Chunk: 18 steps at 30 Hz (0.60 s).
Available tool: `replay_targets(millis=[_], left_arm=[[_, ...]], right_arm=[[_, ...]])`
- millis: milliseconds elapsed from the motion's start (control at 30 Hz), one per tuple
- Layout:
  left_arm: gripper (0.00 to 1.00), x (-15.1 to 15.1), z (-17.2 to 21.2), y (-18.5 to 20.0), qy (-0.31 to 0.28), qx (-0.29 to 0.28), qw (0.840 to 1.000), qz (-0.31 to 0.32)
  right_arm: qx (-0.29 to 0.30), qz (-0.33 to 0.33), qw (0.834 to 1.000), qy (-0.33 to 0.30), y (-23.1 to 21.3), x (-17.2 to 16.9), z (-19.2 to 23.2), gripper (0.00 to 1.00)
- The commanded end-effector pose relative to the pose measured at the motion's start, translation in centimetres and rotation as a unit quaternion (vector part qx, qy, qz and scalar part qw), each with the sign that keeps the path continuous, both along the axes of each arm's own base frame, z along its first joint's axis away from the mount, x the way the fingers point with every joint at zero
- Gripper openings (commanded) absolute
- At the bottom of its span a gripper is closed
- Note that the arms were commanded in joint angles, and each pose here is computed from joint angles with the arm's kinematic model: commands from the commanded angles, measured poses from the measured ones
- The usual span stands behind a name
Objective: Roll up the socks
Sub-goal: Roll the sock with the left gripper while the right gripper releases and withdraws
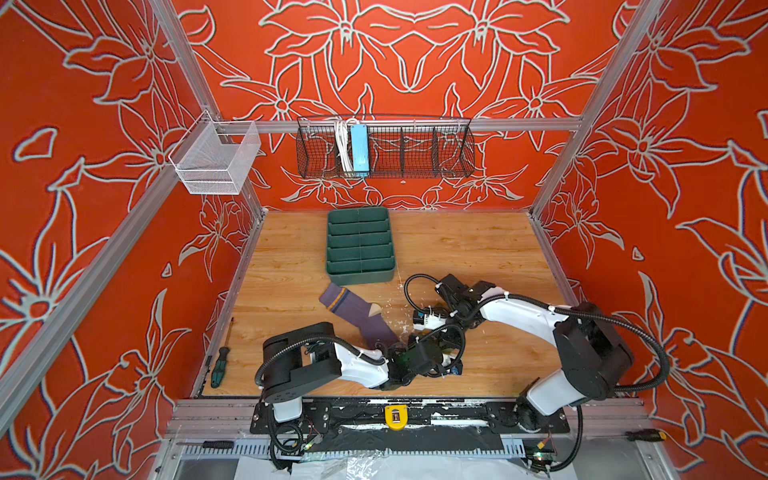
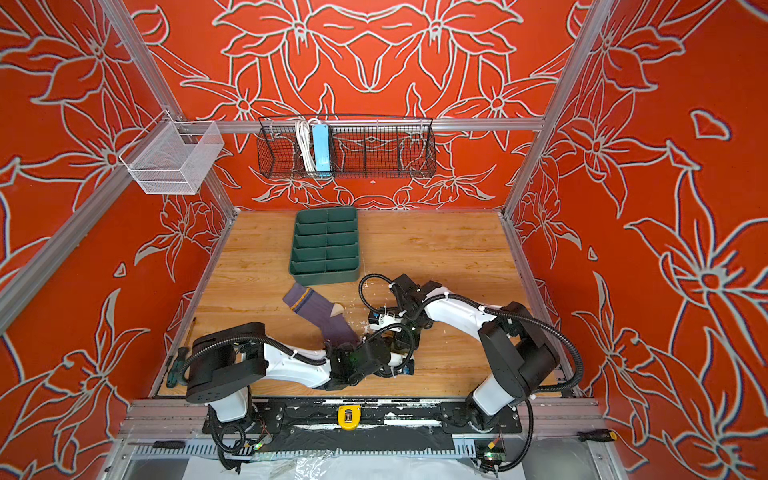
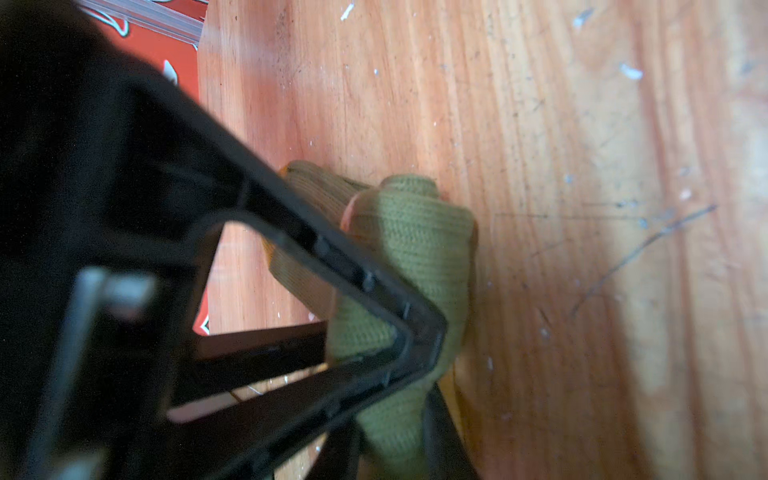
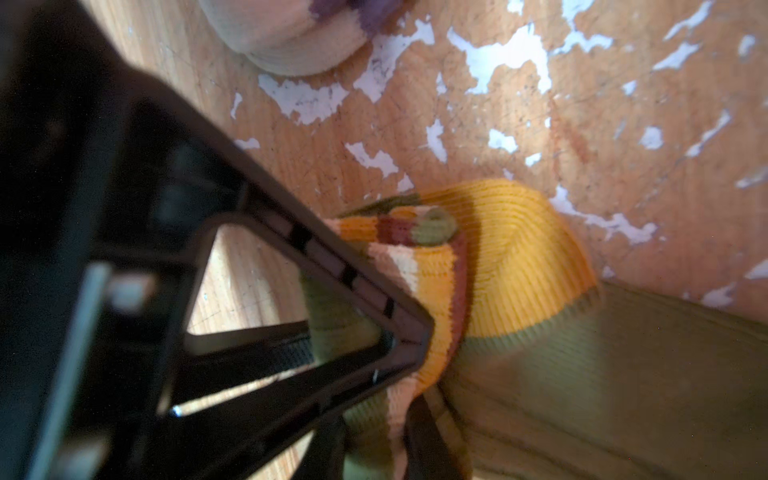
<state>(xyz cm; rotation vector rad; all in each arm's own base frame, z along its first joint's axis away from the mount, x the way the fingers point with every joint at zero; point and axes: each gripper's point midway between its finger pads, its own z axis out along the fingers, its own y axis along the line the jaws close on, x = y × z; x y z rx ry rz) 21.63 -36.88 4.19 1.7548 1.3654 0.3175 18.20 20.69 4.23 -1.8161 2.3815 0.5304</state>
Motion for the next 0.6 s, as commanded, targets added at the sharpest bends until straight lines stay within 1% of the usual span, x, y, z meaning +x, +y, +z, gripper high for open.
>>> replay_targets(millis=[0, 100, 133, 167, 200, 233, 333, 433, 467, 500, 533, 567], left_arm=[[0.00, 0.0, -2.6, 2.3, 0.028, 0.052, 0.998, 0.015], [0.00, -0.3, -3.0, 3.1, 0.038, 0.066, 0.997, 0.020], [0.00, -0.3, -3.1, 3.4, 0.040, 0.069, 0.997, 0.022], [0.00, -0.5, -3.2, 3.6, 0.043, 0.071, 0.996, 0.024], [0.00, -0.6, -3.4, 3.9, 0.045, 0.076, 0.996, 0.025], [0.00, -0.6, -3.6, 4.1, 0.047, 0.080, 0.995, 0.027], [0.00, -0.7, -3.8, 4.7, 0.048, 0.086, 0.995, 0.034], [0.00, -0.8, -4.0, 5.1, 0.052, 0.094, 0.994, 0.036], [0.00, -0.9, -4.0, 5.1, 0.054, 0.098, 0.993, 0.035], [0.00, -0.9, -4.0, 5.1, 0.056, 0.101, 0.993, 0.034], [0.00, -1.0, -4.0, 5.0, 0.062, 0.106, 0.992, 0.032], [0.00, -1.3, -4.0, 5.0, 0.073, 0.114, 0.990, 0.028]], right_arm=[[0.018, 0.018, 1.000, 0.018, -0.2, -2.2, 1.6, 0.05], [-0.012, 0.012, 0.999, -0.027, -1.8, -1.5, 1.5, 0.30], [-0.021, 0.013, 0.999, -0.041, -2.4, -1.5, 1.6, 0.41], [-0.026, 0.013, 0.998, -0.053, -2.9, -1.5, 1.7, 0.53], [-0.030, 0.010, 0.997, -0.070, -3.5, -1.3, 1.9, 0.71], [-0.030, 0.008, 0.996, -0.082, -3.8, -1.2, 2.1, 0.76], [-0.015, -0.006, 0.993, -0.120, -4.5, -0.8, 3.3, 0.77], [0.003, -0.025, 0.983, -0.182, -5.4, 0.6, 5.2, 0.77], [0.004, -0.033, 0.978, -0.208, -5.9, 1.3, 5.8, 0.77], [-0.002, -0.048, 0.967, -0.249, -6.6, 2.6, 6.4, 0.79], [-0.009, -0.064, 0.956, -0.286, -7.3, 3.8, 7.0, 0.82], [-0.019, -0.081, 0.941, -0.327, -8.1, 5.1, 7.6, 0.84]])
